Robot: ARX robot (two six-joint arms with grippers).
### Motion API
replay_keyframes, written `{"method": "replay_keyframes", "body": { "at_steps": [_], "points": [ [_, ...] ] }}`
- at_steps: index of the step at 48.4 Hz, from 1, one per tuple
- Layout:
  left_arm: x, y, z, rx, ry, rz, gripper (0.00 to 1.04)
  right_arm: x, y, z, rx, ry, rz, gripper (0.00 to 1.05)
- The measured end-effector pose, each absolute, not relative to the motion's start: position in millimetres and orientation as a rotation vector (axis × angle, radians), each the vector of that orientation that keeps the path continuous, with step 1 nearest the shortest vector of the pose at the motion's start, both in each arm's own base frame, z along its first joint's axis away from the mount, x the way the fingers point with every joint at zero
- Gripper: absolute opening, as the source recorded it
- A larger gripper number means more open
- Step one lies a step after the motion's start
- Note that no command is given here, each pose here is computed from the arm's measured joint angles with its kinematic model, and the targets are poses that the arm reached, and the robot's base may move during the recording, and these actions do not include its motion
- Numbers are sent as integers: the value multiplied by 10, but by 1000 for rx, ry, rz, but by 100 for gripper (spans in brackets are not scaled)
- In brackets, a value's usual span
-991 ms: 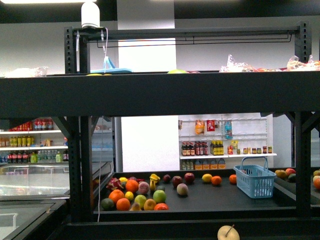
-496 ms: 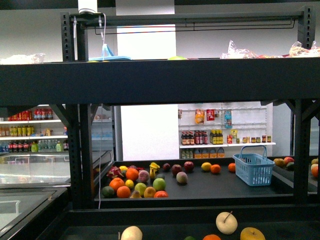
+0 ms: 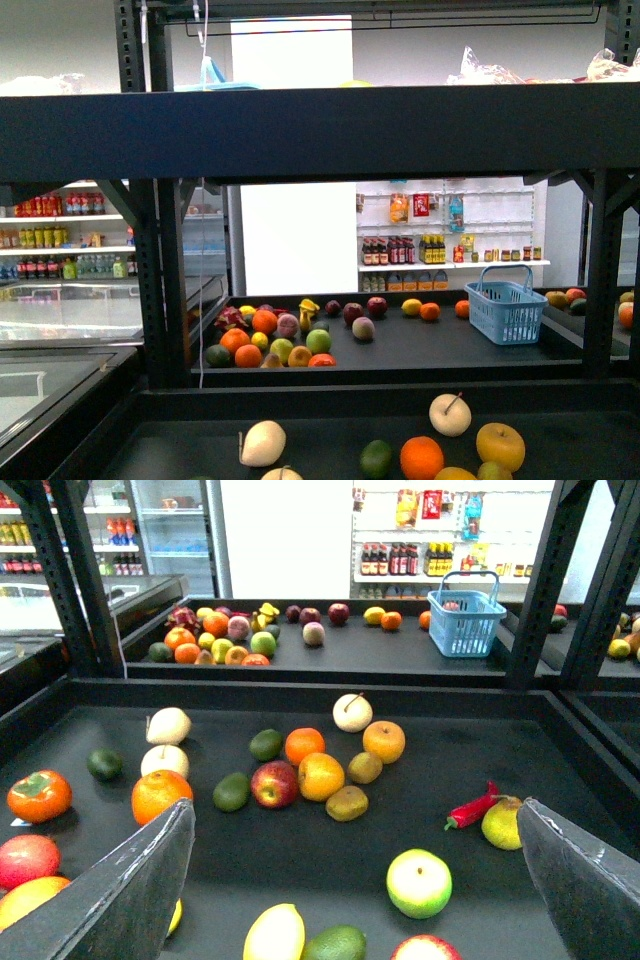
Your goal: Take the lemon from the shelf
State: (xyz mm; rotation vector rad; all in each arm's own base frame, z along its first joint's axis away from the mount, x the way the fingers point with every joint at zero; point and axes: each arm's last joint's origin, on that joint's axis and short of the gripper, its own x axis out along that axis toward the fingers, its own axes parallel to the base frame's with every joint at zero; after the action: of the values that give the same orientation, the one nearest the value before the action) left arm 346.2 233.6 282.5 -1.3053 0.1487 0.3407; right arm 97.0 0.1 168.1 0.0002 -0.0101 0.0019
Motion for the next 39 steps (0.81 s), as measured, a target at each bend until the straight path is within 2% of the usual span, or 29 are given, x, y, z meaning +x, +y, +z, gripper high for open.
{"method": "replay_keyframes", "body": {
  "at_steps": [5,8,15,21,25,32,39],
  "points": [
    [3534,2320,2813,-1302,154,341,97,970,1,1681,0,-10,2,97],
    [3557,2299,2801,-1295,159,345,91,970,1,1681,0,-10,2,97],
    [3565,2287,2801,-1289,162,343,68,970,1,1681,0,-10,2,97],
    [3534,2297,2780,-1320,169,346,38,970,1,1681,0,-10,2,97],
    [3489,2268,2791,-1336,178,359,28,970,1,1681,0,-10,2,97],
    [3402,2198,2879,-1223,203,349,26,970,1,1681,0,-10,2,97],
    [3346,1966,2975,-1145,268,287,26,970,2,1681,0,-10,2,97]
  ]
}}
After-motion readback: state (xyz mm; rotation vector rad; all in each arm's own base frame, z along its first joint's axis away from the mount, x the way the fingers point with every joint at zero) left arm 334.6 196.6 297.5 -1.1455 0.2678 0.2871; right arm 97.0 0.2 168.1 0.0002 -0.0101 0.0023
